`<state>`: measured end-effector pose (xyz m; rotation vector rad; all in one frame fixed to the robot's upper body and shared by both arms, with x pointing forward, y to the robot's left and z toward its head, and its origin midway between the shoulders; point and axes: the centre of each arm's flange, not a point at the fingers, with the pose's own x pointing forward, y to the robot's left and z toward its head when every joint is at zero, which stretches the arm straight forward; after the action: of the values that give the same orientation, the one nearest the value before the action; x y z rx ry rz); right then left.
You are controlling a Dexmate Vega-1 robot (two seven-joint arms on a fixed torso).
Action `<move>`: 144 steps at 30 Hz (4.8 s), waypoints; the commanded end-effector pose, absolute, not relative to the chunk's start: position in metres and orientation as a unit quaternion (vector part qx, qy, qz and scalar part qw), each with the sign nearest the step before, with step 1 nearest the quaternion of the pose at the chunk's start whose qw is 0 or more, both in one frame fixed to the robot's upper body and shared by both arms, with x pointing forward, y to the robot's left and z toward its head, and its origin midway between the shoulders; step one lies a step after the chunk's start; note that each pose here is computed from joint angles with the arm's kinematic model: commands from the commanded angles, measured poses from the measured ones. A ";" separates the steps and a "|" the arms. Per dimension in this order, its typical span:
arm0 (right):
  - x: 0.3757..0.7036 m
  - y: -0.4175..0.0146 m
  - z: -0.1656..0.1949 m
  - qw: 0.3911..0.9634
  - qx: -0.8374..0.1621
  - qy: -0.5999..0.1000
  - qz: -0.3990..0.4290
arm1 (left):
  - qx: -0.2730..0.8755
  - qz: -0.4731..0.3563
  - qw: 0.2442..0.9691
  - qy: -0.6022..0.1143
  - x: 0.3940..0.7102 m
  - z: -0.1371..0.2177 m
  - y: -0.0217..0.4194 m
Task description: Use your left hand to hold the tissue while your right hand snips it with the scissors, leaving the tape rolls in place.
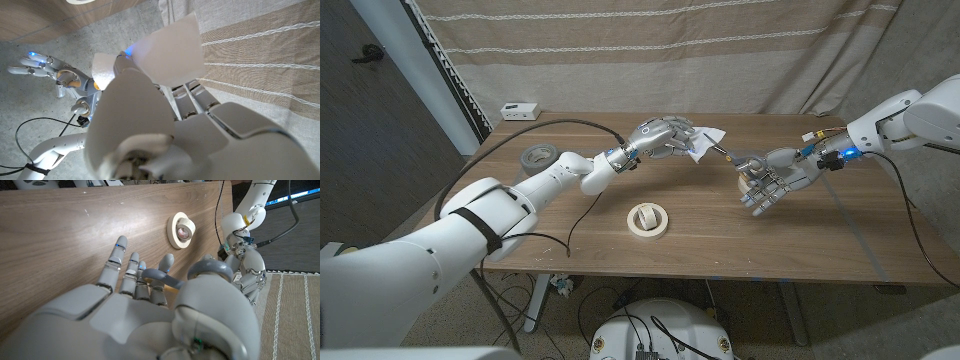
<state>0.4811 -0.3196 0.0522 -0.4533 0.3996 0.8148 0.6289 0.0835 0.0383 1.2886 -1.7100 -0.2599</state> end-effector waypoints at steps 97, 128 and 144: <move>0.476 -0.314 0.051 0.881 -0.238 0.205 0.354 | 0.519 -0.108 0.477 -0.701 0.626 0.028 0.086; 0.468 -0.322 0.054 0.931 -0.199 0.144 0.268 | 0.525 -0.102 0.479 -0.696 0.628 0.025 0.091; 0.470 -0.323 0.054 0.930 -0.194 0.146 0.278 | 0.519 -0.087 0.485 -0.698 0.628 0.028 0.096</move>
<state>0.4694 -0.3216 0.0533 -0.4028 0.3018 0.5642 0.6282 0.0930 0.0252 1.2790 -1.6992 -0.2409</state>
